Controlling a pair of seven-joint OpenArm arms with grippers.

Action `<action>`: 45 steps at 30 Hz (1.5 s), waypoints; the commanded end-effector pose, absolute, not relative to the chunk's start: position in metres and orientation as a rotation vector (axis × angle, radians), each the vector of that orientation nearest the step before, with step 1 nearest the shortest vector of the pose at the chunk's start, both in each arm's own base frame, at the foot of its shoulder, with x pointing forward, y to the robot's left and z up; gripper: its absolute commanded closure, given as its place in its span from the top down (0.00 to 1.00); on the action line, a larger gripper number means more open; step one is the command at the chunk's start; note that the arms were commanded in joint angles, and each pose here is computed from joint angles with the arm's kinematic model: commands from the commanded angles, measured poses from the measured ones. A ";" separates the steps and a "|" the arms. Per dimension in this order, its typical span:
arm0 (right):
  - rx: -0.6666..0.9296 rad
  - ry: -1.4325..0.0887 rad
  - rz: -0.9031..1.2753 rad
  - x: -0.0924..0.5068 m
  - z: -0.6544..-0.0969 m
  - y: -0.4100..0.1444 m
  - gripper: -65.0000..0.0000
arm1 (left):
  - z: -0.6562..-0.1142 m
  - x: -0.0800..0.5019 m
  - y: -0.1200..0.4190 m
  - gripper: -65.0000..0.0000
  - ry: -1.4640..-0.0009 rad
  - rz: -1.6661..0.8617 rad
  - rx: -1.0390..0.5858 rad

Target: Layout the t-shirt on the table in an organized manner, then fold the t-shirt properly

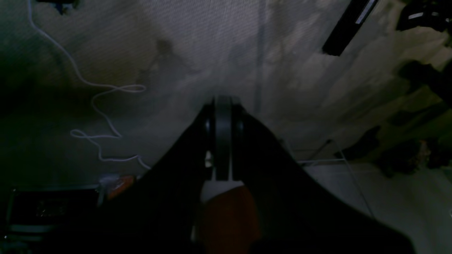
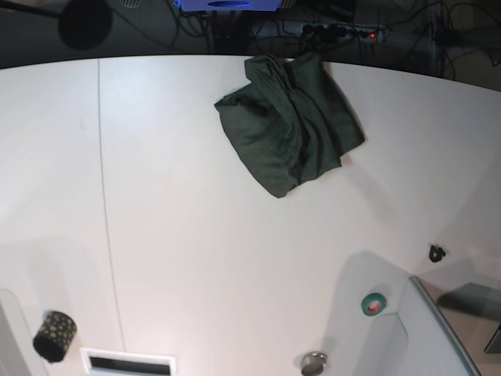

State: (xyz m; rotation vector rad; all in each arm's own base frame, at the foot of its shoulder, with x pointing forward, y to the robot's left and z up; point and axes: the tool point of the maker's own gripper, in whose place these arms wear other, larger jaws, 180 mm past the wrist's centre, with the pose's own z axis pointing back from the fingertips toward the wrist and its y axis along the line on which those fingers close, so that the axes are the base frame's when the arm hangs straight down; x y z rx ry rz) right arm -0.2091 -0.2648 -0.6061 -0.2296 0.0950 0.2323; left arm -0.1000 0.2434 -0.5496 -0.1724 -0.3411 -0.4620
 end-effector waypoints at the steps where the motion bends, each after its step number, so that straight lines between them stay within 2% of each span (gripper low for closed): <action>1: -0.248 0.125 0.238 -0.223 -0.599 -0.276 0.00 | -0.545 -0.102 0.249 0.00 -0.347 -0.469 -0.165; 6: -0.248 0.120 0.238 -0.222 -0.599 -0.275 0.00 | -0.542 -0.097 0.246 0.00 -0.363 -0.477 -0.172; 10: -0.229 0.022 0.249 -0.208 -0.599 -0.269 0.00 | -0.535 -0.088 0.242 0.00 -0.400 -0.474 -0.174; 16: -0.205 -0.099 0.274 -0.198 -0.590 -0.266 0.00 | -0.509 -0.056 0.213 0.00 -0.524 -0.523 -0.222; 20: -0.202 -0.181 0.291 -0.177 -0.588 -0.270 0.00 | -0.488 -0.017 0.234 0.00 -0.628 -0.506 -0.134; 24: -0.183 -0.362 0.329 -0.143 -0.575 -0.272 0.00 | -0.467 0.018 0.258 0.00 -0.726 -0.479 -0.037; 29: -0.162 -0.550 0.376 -0.107 -0.553 -0.276 0.00 | -0.438 0.052 0.251 0.00 -0.856 -0.459 0.002; 34: -0.246 -0.780 0.241 -0.051 -0.515 -0.302 0.00 | -0.411 0.090 0.229 0.00 -0.942 -0.362 -0.027; 37: -0.257 -0.914 0.248 -0.013 -0.484 -0.311 0.00 | -0.383 0.122 0.210 0.00 -0.999 -0.268 -0.139; 40: -0.240 -1.062 0.275 0.032 -0.448 -0.309 0.00 | -0.361 0.147 0.191 0.00 -1.031 -0.266 -0.209; 45: -0.152 -1.258 0.330 0.092 -0.400 -0.281 0.01 | -0.361 0.169 0.180 0.00 -1.024 -0.273 -0.174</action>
